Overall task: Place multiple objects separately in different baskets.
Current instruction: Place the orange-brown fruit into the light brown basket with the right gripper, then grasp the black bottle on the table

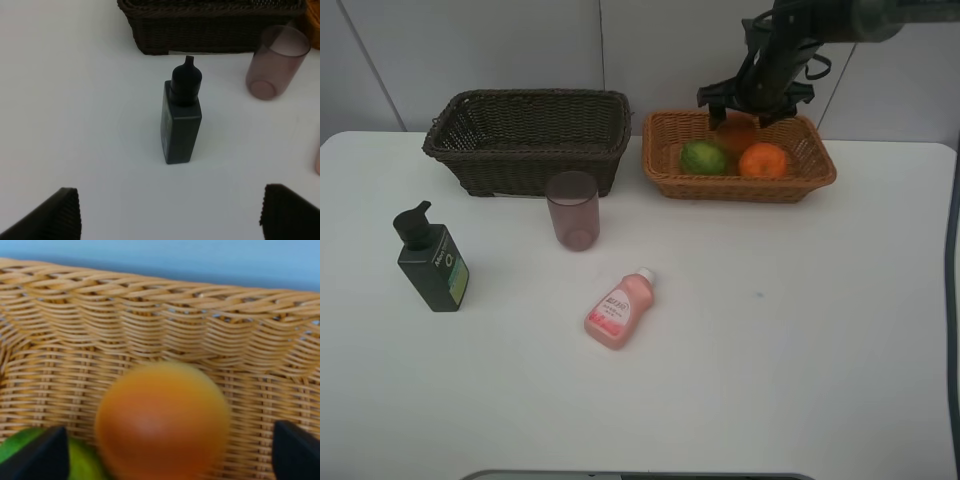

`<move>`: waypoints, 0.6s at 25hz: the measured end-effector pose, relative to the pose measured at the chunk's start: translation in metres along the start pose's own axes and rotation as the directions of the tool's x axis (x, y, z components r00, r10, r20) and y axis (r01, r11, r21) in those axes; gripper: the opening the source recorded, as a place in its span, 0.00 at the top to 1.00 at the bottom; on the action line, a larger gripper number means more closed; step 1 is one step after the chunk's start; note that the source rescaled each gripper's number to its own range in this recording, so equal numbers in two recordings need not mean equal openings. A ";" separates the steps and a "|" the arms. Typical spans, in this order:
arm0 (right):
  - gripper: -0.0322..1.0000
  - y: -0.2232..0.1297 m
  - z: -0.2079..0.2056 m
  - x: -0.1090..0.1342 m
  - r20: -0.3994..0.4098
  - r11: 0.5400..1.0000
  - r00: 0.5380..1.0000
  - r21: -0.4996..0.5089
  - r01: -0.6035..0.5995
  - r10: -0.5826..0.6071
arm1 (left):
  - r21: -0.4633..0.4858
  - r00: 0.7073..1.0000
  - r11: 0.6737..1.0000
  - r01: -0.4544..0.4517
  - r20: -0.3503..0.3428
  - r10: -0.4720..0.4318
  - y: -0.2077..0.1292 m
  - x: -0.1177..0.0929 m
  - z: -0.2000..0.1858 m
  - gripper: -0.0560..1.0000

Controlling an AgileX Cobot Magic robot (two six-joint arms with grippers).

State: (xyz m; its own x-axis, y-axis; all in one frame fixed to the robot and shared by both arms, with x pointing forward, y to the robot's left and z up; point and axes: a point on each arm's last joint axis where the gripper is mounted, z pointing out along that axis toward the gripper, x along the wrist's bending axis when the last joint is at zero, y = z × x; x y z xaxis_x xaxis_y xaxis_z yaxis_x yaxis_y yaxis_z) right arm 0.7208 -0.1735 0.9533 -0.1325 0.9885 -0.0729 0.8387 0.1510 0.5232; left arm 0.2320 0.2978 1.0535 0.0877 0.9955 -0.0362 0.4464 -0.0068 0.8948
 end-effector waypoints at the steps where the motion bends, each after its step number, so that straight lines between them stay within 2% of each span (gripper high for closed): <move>1: 0.19 0.000 0.000 0.000 0.001 1.000 1.000 0.005 0.000 0.000 | 0.000 1.000 1.000 0.000 0.000 0.000 0.000 0.000 0.000 0.07; 4: 0.10 0.000 -0.003 -0.001 0.004 1.000 1.000 0.010 -0.001 0.001 | 0.000 1.000 1.000 0.000 0.000 0.000 0.000 0.000 0.000 0.07; 10: 0.10 0.009 -0.032 -0.004 0.007 1.000 1.000 -0.017 -0.010 0.010 | 0.000 1.000 1.000 0.000 0.000 0.000 0.000 0.000 0.000 0.07; 15: 0.10 0.007 -0.050 -0.003 0.019 0.999 1.000 0.034 -0.009 0.008 | 0.000 1.000 1.000 0.000 0.000 0.000 0.000 0.000 0.000 0.07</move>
State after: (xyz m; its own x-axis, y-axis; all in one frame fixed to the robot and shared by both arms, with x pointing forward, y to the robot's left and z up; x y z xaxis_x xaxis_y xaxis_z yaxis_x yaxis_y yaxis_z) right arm 0.7010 -0.1761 0.9994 -0.1153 0.9897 -0.0849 0.8571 0.1423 0.4951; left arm 0.2320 0.2978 1.0535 0.0877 0.9955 -0.0362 0.4464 -0.0068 0.8948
